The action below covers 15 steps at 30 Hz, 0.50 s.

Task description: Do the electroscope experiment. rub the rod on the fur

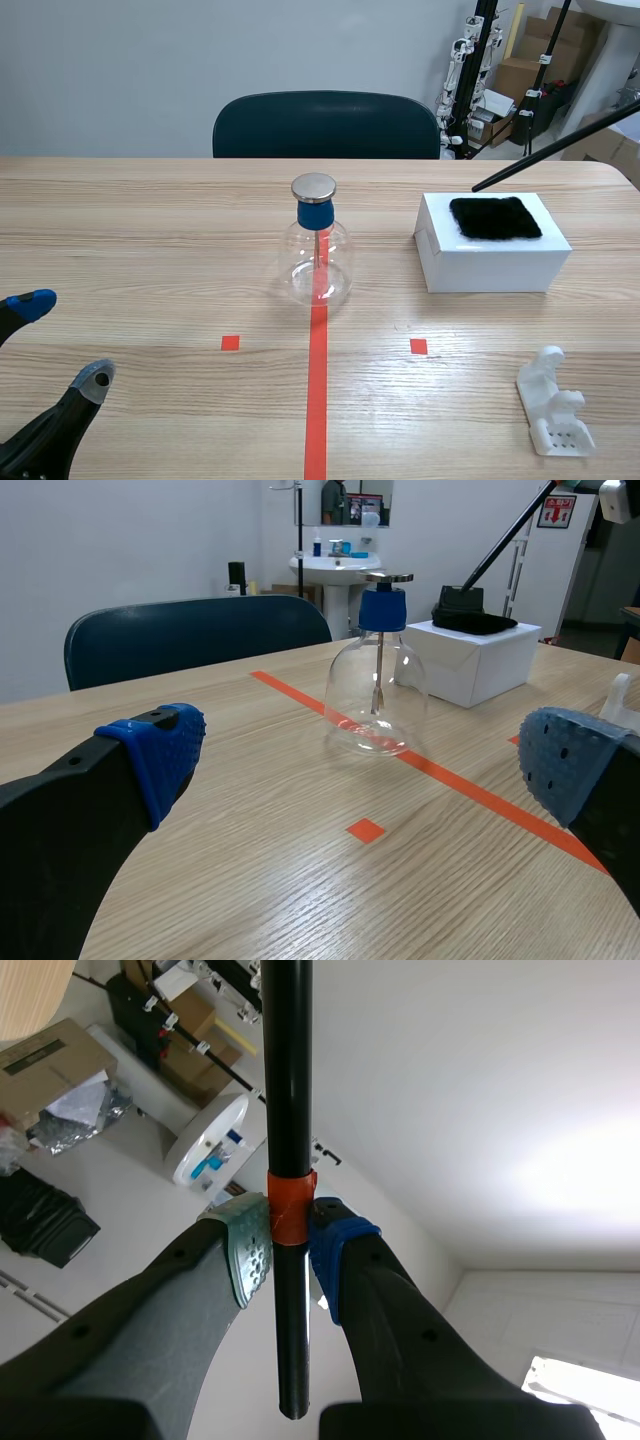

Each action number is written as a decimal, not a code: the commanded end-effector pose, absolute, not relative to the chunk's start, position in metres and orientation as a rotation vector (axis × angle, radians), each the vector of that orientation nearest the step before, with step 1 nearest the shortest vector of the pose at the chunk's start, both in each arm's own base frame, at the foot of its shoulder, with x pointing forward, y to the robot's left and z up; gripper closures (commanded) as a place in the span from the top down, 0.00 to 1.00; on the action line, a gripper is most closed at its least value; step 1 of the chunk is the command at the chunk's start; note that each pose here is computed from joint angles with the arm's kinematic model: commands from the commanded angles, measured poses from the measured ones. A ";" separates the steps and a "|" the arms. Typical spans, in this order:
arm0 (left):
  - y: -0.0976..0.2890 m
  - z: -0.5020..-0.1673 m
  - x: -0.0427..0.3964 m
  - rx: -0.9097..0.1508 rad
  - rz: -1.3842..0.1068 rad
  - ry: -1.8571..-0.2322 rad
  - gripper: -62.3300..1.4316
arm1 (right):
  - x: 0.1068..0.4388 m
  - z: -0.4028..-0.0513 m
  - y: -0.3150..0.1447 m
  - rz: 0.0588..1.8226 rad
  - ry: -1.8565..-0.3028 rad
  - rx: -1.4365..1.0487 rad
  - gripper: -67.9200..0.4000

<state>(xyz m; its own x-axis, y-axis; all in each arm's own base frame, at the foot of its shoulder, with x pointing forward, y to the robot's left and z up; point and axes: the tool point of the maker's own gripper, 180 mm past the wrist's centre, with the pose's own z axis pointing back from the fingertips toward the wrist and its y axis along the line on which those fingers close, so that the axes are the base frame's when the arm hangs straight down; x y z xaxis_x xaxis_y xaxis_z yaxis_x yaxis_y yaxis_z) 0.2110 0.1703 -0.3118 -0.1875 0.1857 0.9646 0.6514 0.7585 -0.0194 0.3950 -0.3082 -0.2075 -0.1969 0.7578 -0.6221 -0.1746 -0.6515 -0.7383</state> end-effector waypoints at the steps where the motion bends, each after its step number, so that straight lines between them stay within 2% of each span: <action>1: 0.171 -0.304 0.214 -0.660 -0.477 -1.777 1.00 | 0.399 -0.184 -0.321 1.883 -0.673 -1.521 0.01; 8: 0.171 -0.304 0.214 -0.660 -0.477 -1.777 1.00 | 0.395 -0.202 -0.346 1.845 -0.583 -1.503 0.01; 15: 0.171 -0.304 0.214 -0.660 -0.477 -1.777 1.00 | 0.389 -0.224 -0.349 1.815 -0.595 -1.420 0.01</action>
<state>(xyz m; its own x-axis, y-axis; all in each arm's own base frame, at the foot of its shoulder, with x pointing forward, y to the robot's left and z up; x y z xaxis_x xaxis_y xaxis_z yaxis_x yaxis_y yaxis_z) 0.2110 0.1703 -0.3118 -0.1875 0.1857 0.9646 0.6514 0.7585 -0.0194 0.3824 -0.3473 -0.2466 -0.1299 0.7984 -0.5879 -0.3138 -0.5956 -0.7395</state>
